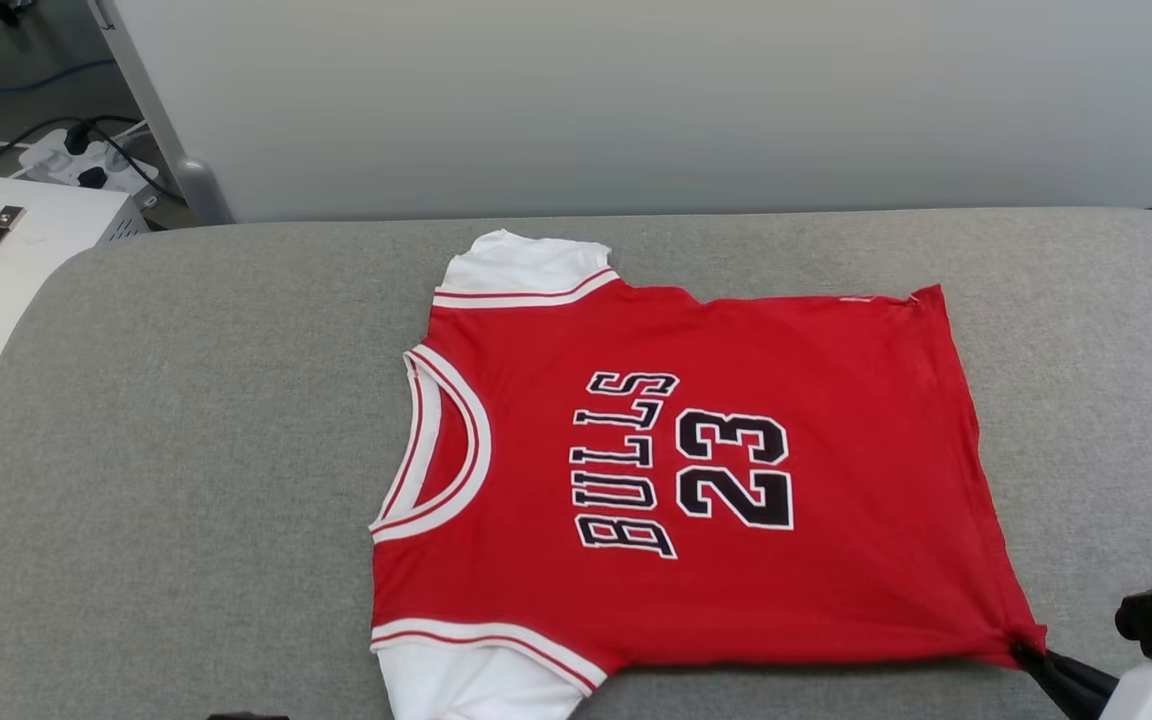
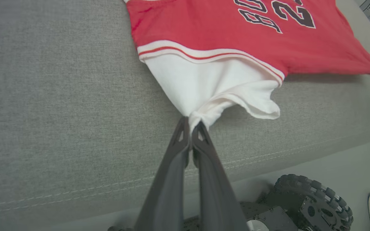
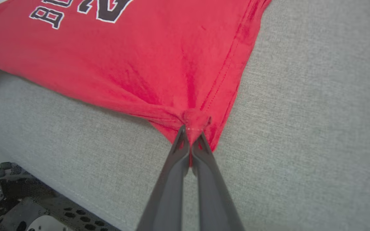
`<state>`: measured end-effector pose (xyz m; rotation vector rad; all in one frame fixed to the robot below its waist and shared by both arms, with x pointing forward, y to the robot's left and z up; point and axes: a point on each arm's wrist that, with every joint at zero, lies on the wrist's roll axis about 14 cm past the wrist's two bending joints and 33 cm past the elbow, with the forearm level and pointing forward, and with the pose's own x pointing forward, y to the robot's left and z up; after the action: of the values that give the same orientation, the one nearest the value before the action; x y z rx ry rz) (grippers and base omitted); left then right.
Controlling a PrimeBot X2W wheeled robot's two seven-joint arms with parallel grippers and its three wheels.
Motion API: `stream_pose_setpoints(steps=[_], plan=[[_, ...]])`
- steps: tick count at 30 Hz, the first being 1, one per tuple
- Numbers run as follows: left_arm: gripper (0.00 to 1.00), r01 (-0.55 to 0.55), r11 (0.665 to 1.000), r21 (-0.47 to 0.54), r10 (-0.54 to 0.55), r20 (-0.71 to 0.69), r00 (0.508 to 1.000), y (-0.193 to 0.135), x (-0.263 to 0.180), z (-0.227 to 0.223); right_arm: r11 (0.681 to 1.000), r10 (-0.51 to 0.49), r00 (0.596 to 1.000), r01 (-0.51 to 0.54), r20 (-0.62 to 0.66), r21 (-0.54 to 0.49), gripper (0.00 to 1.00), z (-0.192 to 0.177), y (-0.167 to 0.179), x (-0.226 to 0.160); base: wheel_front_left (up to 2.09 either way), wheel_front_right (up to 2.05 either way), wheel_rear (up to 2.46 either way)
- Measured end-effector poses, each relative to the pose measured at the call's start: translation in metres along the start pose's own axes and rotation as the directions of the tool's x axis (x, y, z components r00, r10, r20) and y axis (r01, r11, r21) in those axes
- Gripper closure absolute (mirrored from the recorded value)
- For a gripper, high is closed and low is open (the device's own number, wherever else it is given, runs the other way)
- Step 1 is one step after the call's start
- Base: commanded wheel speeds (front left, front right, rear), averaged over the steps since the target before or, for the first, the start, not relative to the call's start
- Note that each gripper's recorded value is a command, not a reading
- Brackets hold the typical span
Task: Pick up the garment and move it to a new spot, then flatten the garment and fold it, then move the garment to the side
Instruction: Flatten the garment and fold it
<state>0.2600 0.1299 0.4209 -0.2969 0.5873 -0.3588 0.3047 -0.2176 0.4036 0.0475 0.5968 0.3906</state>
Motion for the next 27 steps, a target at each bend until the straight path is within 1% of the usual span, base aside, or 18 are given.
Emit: stream_pose_setpoints(steps=[3, 5, 8, 11, 13, 19, 23, 27], plan=[[1.0, 0.004, 1.0, -0.017, -0.004, -0.023, 1.0, -0.001, -0.005, -0.005, 1.0, -0.004, 0.999, 0.005, -0.04, 0.018, 1.0, -0.012, 0.001, -0.007, 0.0, 0.0, 0.0], [1.0, -0.001, 1.0, -0.011, 0.0, -0.021, 1.0, 0.001, -0.008, -0.004, 0.999, -0.007, 0.999, 0.009, -0.054, 0.031, 1.0, -0.016, 0.001, -0.01, 0.0, 0.0, 0.0], [1.0, -0.009, 1.0, 0.027, 0.009, 0.018, 1.0, 0.007, -0.009, 0.005, 0.999, -0.009, 0.998, 0.011, -0.058, 0.038, 1.0, -0.015, 0.001, -0.01, 0.0, 0.0, 0.0], [1.0, -0.005, 0.999, 0.043, 0.003, 0.058, 0.998, 0.009, -0.004, 0.013, 0.999, -0.008, 0.999, 0.01, -0.038, 0.044, 1.0, -0.007, 0.003, -0.005, 0.0, 0.0, 0.0], [1.0, 0.0, 0.995, 0.098, -0.008, 0.087, 0.996, 0.011, 0.003, 0.023, 0.999, -0.008, 1.0, 0.009, -0.021, 0.046, 1.0, 0.0, 0.004, -0.001, 0.0, 0.0, 0.0], [1.0, 0.048, 0.979, 0.2, -0.087, 0.188, 0.978, 0.007, 0.035, 0.069, 0.998, -0.035, 0.999, 0.033, 0.033, 0.061, 1.0, 0.024, -0.004, 0.006, 0.0, 0.0, 0.0], [1.0, 0.081, 0.966, 0.246, -0.132, 0.197, 0.971, 0.005, 0.057, 0.091, 0.997, -0.042, 0.997, 0.039, 0.059, 0.063, 1.0, 0.041, -0.007, 0.015, 0.0, 0.0, 0.0], [1.0, 0.097, 0.942, 0.322, -0.165, 0.192, 0.967, 0.008, 0.081, 0.112, 0.996, -0.054, 0.996, 0.048, 0.074, 0.072, 1.0, 0.055, -0.013, 0.025, 0.0, 0.0, 0.0]])
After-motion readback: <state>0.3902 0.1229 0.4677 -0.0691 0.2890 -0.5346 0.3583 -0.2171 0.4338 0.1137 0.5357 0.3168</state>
